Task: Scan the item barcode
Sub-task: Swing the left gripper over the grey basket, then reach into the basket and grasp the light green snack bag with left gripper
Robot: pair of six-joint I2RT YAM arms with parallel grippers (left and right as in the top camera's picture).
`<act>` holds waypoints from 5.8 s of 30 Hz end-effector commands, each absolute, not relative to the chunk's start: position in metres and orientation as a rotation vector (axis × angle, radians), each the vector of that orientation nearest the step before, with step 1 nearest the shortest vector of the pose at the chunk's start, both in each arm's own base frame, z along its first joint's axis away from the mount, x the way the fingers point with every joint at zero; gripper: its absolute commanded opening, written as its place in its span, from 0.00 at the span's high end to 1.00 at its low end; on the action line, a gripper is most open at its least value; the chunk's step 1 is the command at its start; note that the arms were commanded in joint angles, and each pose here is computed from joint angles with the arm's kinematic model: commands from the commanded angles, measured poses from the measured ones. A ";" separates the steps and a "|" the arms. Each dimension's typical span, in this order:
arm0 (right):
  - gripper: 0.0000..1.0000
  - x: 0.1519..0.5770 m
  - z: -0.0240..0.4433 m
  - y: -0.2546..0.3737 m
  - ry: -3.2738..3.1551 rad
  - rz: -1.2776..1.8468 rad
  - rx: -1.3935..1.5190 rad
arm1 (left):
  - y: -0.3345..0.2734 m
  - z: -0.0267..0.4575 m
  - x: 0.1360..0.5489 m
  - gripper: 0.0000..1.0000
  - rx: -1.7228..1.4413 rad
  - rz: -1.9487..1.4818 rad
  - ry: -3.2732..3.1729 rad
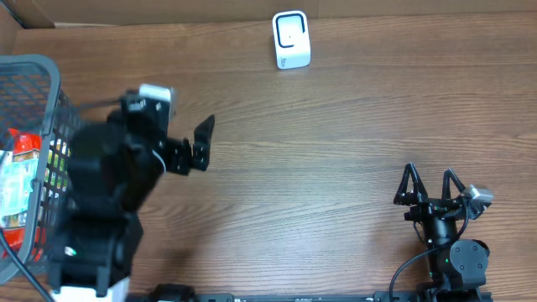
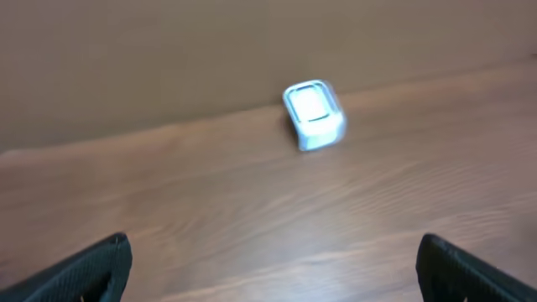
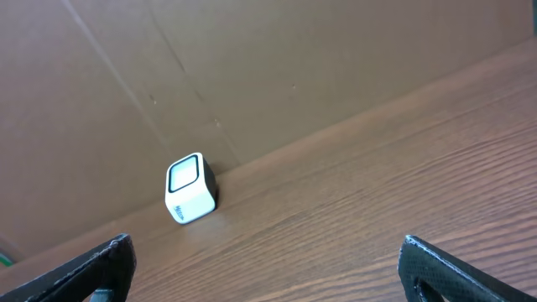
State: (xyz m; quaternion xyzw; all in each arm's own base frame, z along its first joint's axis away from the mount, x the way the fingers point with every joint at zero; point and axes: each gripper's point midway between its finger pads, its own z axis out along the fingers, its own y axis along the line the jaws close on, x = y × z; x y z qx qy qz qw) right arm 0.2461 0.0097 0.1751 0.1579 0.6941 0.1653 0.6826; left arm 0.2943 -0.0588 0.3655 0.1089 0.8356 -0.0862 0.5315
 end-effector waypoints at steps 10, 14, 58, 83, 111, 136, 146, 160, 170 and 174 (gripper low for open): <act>0.00 0.246 0.173 0.008 1.552 0.366 0.362 | -0.134 0.404 0.252 0.00 0.546 -0.755 1.973; 0.00 0.246 0.173 0.008 1.552 0.366 0.362 | -0.131 0.396 0.250 0.00 0.529 -0.751 2.015; 0.00 0.246 0.173 0.008 1.552 0.366 0.362 | 0.182 0.467 0.264 0.00 -1.012 0.307 1.844; 0.00 0.246 0.173 0.008 1.552 0.366 0.362 | 0.298 0.352 0.287 0.00 -1.361 0.547 2.045; 0.00 0.246 0.173 0.008 1.552 0.366 0.362 | 0.339 0.254 0.320 0.02 -1.270 0.176 2.327; 0.00 0.246 0.173 0.008 1.552 0.366 0.362 | 0.348 0.134 0.249 0.13 -1.411 0.049 2.723; 0.00 0.246 0.173 0.008 1.552 0.366 0.362 | 0.370 0.128 0.261 0.11 -1.198 0.127 2.730; 0.00 0.246 0.173 0.008 1.552 0.366 0.362 | 0.373 0.092 0.253 0.07 -1.018 0.093 2.810; 0.00 0.246 0.173 0.008 1.552 0.366 0.362 | 0.392 0.092 0.248 0.03 -1.042 0.173 2.768; 0.00 0.246 0.173 0.008 1.552 0.366 0.362 | 0.393 0.088 0.253 0.03 -1.030 0.164 2.760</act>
